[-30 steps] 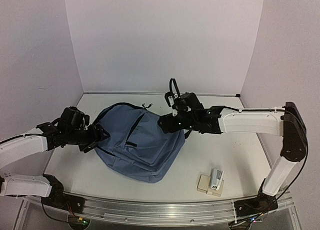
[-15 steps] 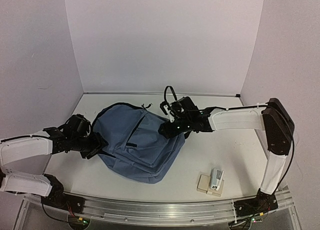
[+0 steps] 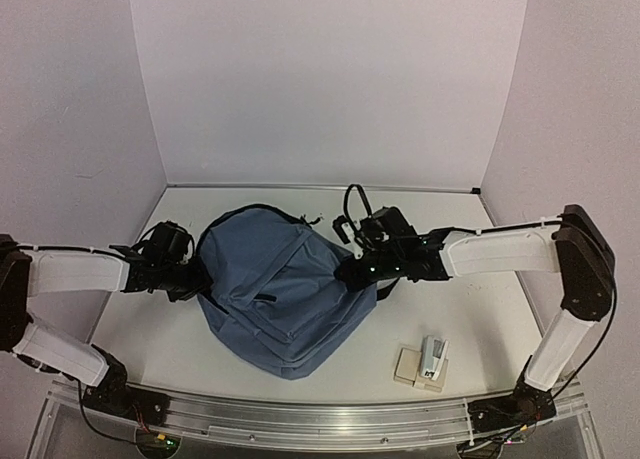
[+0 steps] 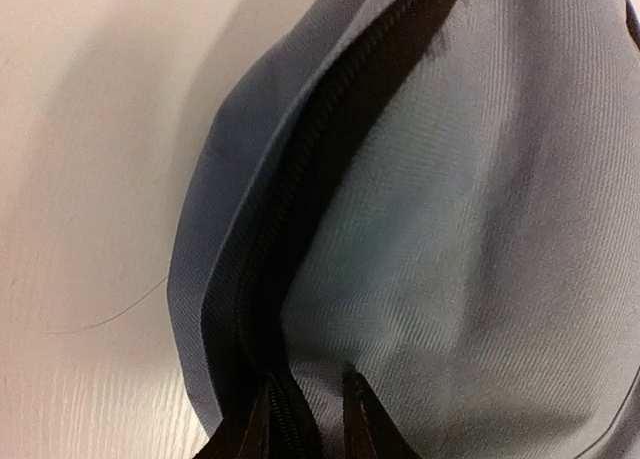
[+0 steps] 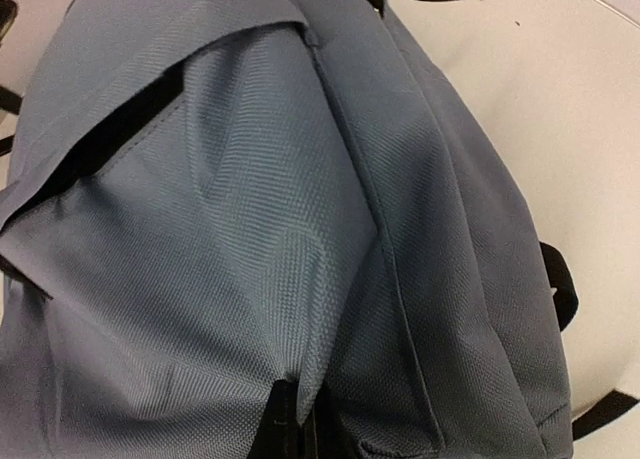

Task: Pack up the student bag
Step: Adjust the student bag at the center of the board, then unzip the student bag at the center of the board.

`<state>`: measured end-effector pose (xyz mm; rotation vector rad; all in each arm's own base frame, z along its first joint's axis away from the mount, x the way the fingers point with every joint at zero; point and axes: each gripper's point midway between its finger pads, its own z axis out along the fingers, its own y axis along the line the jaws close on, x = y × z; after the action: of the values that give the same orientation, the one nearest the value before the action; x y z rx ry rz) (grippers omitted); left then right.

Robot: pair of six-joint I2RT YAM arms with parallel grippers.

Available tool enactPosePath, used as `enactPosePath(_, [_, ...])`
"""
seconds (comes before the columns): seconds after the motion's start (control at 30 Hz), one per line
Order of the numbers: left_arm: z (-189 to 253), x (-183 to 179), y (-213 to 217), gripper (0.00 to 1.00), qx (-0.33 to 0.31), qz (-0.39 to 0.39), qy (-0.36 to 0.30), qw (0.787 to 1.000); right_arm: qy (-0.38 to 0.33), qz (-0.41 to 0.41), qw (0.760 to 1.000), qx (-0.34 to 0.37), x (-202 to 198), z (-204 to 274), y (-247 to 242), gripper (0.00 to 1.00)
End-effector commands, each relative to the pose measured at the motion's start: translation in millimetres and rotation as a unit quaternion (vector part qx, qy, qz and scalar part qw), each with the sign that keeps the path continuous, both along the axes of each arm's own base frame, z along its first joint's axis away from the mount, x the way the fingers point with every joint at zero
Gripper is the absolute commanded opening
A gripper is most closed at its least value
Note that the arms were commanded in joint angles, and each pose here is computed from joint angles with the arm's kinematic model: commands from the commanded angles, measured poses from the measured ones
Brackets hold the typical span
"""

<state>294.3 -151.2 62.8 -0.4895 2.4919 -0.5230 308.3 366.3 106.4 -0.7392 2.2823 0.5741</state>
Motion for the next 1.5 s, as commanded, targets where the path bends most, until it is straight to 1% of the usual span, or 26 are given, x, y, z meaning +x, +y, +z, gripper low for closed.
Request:
enactPosePath(0.0, [43.5, 51.7, -30.9, 0.24, -0.010, -0.066, -0.093, 0.993, 0.024, -0.028, 0.999, 0.012, -34.3, 17.3, -16.1, 0.00])
enactPosePath(0.03, [47.0, 56.0, -36.7, 0.24, -0.014, -0.079, -0.098, 0.992, 0.022, -0.032, 0.999, 0.016, -37.4, 23.5, -17.2, 0.00])
enactPosePath(0.07, [52.0, 60.4, -41.3, 0.24, -0.015, -0.088, -0.105, 0.990, 0.017, -0.035, 0.999, 0.016, -40.5, 29.4, -17.0, 0.03])
enactPosePath(0.1, [57.9, 64.0, -44.2, 0.25, -0.016, -0.094, -0.111, 0.989, 0.009, -0.037, 0.999, 0.016, -43.2, 37.3, -15.9, 0.10])
enactPosePath(0.13, [61.7, 65.9, -44.9, 0.28, -0.012, -0.098, -0.113, 0.989, -0.002, -0.039, 0.999, 0.009, -45.9, 45.6, -14.2, 0.27])
enactPosePath(0.2, [70.3, 64.9, -41.6, 0.40, -0.005, -0.095, -0.117, 0.989, -0.033, -0.035, 0.999, -0.007, -52.4, 62.2, -4.2, 0.45])
enactPosePath(0.27, [75.4, 57.3, -33.6, 0.55, 0.002, -0.086, -0.115, 0.990, -0.050, -0.017, 0.998, -0.015, -61.2, 73.1, 12.0, 0.54])
enactPosePath(0.33, [76.8, 45.0, -20.5, 0.64, 0.008, -0.064, -0.108, 0.992, -0.051, 0.009, 0.999, -0.007, -68.8, 80.6, 31.4, 0.55])
enactPosePath(0.43, [71.3, 21.8, -2.1, 0.74, 0.004, -0.027, -0.082, 0.996, -0.033, 0.044, 0.998, 0.013, -75.9, 84.2, 61.0, 0.50])
enactPosePath(0.53, [58.2, -0.1, 3.3, 0.80, -0.025, -0.006, -0.049, 0.998, -0.002, 0.078, 0.996, 0.035, -84.4, 80.1, 93.0, 0.43])
enactPosePath(0.63, [44.8, -15.8, -3.2, 0.84, -0.065, -0.008, -0.022, 0.998, 0.031, 0.101, 0.993, 0.059, -91.3, 74.4, 120.0, 0.41])
enactPosePath(0.7, [39.5, -19.3, -8.0, 0.84, -0.087, -0.009, -0.018, 0.996, 0.051, 0.107, 0.991, 0.065, -93.3, 65.7, 131.4, 0.38])
enactPosePath(0.77, [33.5, -20.7, -11.6, 0.81, -0.103, -0.010, -0.016, 0.994, 0.068, 0.108, 0.989, 0.069, -93.8, 57.1, 140.4, 0.36])
enactPosePath(0.8, [31.8, -20.3, -15.2, 0.74, -0.111, -0.015, -0.016, 0.994, 0.075, 0.110, 0.989, 0.070, -94.2, 52.2, 143.7, 0.34])
enactPosePath(0.83, [30.0, -19.9, -19.0, 0.65, -0.119, -0.022, -0.016, 0.993, 0.081, 0.110, 0.988, 0.071, -94.6, 49.4, 147.0, 0.33])
enactPosePath(0.87, [27.4, -19.6, -21.9, 0.60, -0.121, -0.028, -0.012, 0.992, 0.085, 0.106, 0.988, 0.073, -93.9, 47.6, 149.3, 0.33])
enactPosePath(0.9, [24.8, -19.2, -24.0, 0.57, -0.122, -0.032, -0.007, 0.992, 0.087, 0.102, 0.988, 0.072, -92.4, 44.9, 150.6, 0.32])
enactPosePath(1.1, [10.3, -16.8, -33.0, 0.55, -0.123, -0.048, 0.014, 0.991, 0.094, 0.077, 0.991, 0.058, -83.9, 23.1, 154.4, 0.29])
enactPosePath(1.27, [11.3, -13.2, -35.3, 0.38, -0.130, -0.047, 0.008, 0.990, 0.085, 0.059, 0.994, 0.040, -75.4, 7.1, 153.2, 0.26])
enactPosePath(1.4, [11.5, -12.2, -34.6, 0.29, -0.130, -0.043, 0.006, 0.991, 0.077, 0.060, 0.995, 0.034, -71.6, 2.6, 155.2, 0.21])
enactPosePath(1.47, [10.2, -12.9, -34.5, 0.25, -0.130, -0.043, 0.009, 0.991, 0.076, 0.067, 0.994, 0.035, -72.3, 2.1, 158.3, 0.16])
